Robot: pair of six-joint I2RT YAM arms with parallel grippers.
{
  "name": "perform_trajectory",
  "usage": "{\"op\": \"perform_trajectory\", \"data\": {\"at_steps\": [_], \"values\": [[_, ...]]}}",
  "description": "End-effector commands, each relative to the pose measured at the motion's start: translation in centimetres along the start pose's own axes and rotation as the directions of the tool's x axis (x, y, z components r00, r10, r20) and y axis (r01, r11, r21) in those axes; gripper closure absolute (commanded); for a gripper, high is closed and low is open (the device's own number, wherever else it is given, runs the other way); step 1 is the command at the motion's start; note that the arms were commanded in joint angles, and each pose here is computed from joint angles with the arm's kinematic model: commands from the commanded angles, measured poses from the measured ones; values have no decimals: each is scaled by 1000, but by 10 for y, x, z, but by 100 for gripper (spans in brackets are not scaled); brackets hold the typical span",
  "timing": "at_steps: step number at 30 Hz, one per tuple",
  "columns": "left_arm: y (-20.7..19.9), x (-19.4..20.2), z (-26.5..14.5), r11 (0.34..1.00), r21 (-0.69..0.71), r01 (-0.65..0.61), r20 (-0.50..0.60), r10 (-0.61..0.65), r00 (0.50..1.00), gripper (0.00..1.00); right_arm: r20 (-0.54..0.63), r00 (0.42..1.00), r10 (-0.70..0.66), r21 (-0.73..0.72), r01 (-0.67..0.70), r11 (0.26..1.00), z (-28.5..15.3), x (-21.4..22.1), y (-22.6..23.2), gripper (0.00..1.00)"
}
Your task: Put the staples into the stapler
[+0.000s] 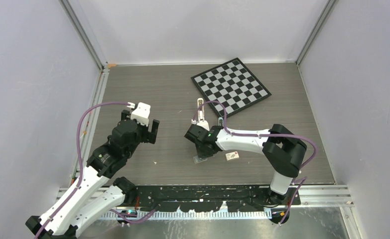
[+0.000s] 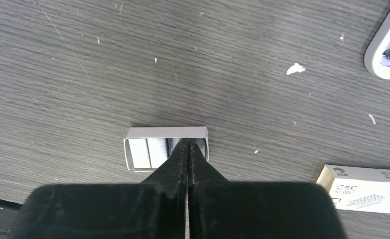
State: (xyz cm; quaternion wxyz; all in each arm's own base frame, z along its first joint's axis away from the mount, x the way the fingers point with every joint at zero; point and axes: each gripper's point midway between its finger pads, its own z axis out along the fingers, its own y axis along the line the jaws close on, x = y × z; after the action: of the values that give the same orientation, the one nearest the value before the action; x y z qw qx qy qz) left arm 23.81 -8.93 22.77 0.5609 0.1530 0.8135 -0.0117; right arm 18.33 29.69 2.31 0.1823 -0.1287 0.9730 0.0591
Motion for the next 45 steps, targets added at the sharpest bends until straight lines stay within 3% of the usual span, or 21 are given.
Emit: {"op": "perform_trajectory", "data": {"at_steps": [1,7,16,20,25,32,45], "values": [[1,-9,1,1000,-6,4,29,-4,1000,15,46,999,-15,18,15,1000,-3,-12,1,99],[4,-9,1,1000,-20,9,32,-8,999,15,126,992,10,23,-13,1000,-21,-26,-5,99],[-12,-11,6,997,43,57,11,-58,998,15,238,970,49,-85,-30,996,-50,-47,3,100],[-14,-9,6,996,53,67,11,-68,998,15,202,978,49,-113,-27,993,-46,-42,4,99],[-6,-9,6,999,17,37,18,-38,999,15,135,990,31,-104,-16,994,-35,-28,4,81],[-5,-7,6,1000,14,20,11,-20,1000,15,99,994,38,-81,-30,996,-24,-19,2,69],[1,-7,3,1000,-7,7,20,-7,1000,15,59,998,36,-73,-31,997,-13,-14,7,71]]}}
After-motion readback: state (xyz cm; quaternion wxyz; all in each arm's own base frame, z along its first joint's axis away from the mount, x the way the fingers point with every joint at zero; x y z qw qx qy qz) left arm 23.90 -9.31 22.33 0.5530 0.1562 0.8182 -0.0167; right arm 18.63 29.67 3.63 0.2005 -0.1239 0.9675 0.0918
